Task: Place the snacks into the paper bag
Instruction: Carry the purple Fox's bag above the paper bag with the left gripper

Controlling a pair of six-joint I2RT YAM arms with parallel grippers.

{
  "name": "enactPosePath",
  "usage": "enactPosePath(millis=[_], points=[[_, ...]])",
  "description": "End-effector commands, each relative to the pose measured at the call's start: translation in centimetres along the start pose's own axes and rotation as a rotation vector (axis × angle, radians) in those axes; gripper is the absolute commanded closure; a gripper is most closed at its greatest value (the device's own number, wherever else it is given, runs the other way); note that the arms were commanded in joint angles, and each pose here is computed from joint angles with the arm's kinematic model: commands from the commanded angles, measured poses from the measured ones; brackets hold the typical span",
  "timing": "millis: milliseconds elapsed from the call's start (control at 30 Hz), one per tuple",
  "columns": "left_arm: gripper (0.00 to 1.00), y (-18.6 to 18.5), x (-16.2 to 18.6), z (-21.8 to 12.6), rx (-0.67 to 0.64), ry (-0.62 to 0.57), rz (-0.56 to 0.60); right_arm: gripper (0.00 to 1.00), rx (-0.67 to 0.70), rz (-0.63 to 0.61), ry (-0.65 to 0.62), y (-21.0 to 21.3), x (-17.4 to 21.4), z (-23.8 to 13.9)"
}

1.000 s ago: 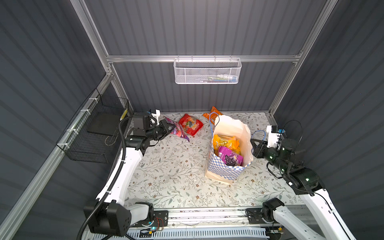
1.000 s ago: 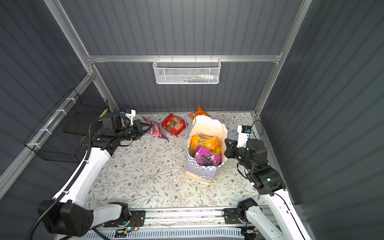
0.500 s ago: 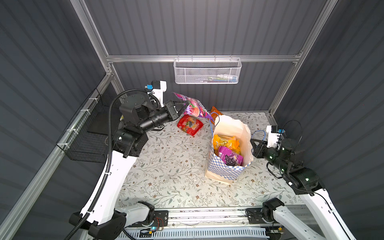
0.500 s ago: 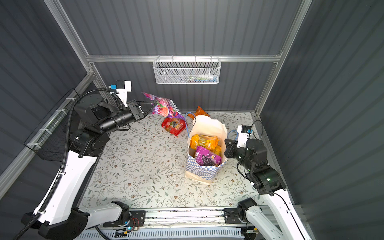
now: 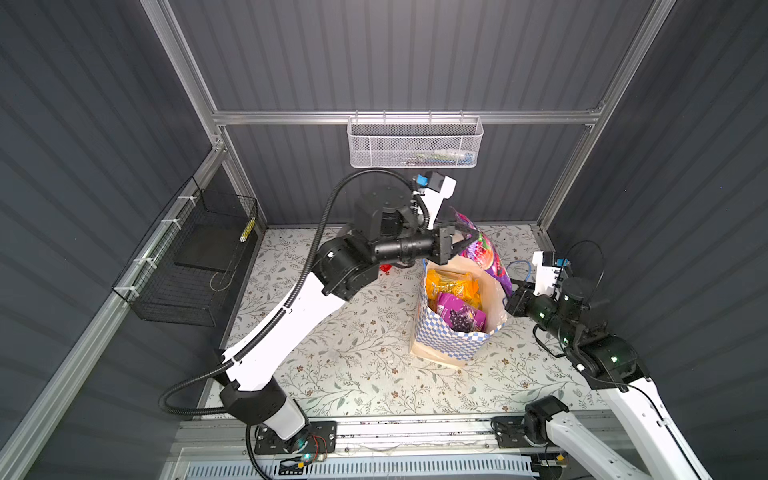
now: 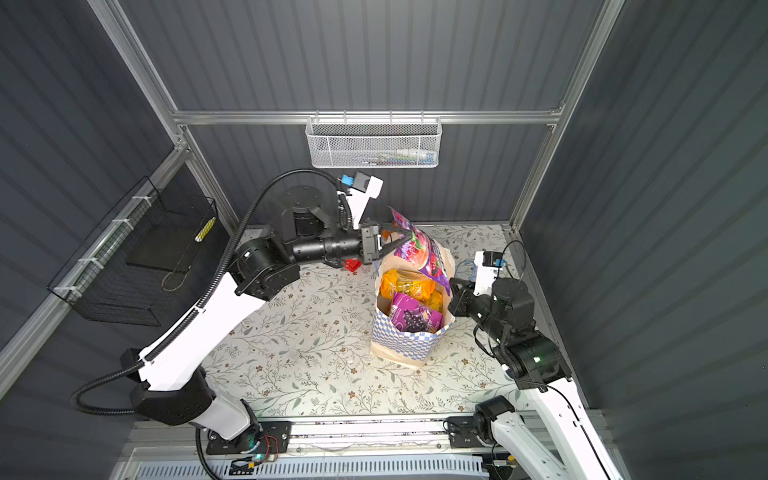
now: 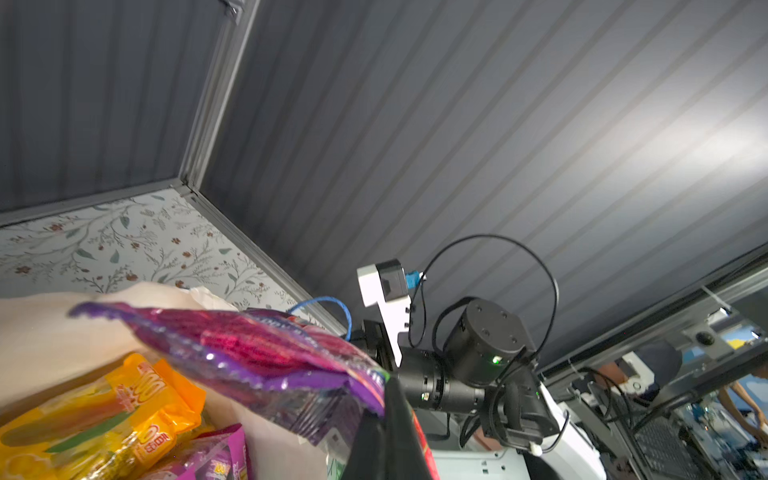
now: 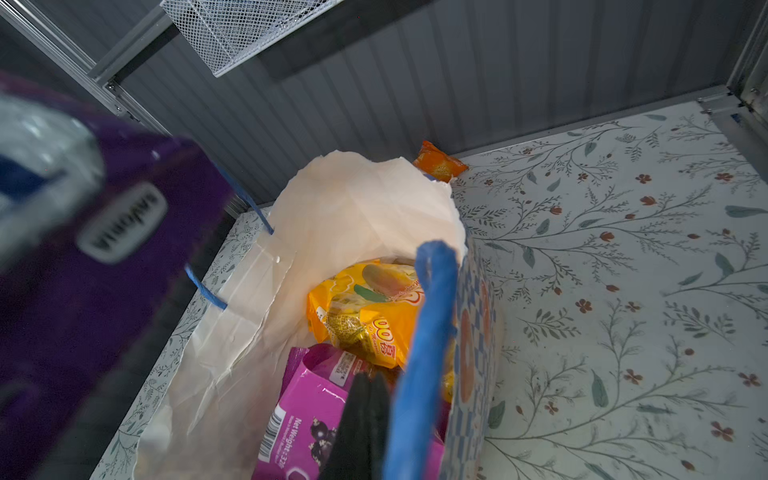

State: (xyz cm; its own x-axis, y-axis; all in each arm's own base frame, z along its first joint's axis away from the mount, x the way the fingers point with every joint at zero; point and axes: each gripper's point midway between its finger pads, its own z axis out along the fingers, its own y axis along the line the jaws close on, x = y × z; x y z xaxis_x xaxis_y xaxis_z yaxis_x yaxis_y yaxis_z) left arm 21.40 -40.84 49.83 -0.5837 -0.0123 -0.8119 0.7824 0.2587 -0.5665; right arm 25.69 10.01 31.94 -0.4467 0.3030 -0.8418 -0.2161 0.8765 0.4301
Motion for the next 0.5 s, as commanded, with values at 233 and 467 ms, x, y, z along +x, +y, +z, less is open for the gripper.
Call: enactPosePath(millis=[233, 467], points=[[1.0, 3.4, 4.8, 2.4, -0.141, 0.136, 0.048, 1.0, 0.005, -0.012, -0.001, -0.2, 0.1, 0.0], [1.0, 6.0, 9.6, 5.3, -0.18, 0.31, 0.031, 1.0, 0.007, -0.012, -0.001, -0.2, 0.2, 0.0]])
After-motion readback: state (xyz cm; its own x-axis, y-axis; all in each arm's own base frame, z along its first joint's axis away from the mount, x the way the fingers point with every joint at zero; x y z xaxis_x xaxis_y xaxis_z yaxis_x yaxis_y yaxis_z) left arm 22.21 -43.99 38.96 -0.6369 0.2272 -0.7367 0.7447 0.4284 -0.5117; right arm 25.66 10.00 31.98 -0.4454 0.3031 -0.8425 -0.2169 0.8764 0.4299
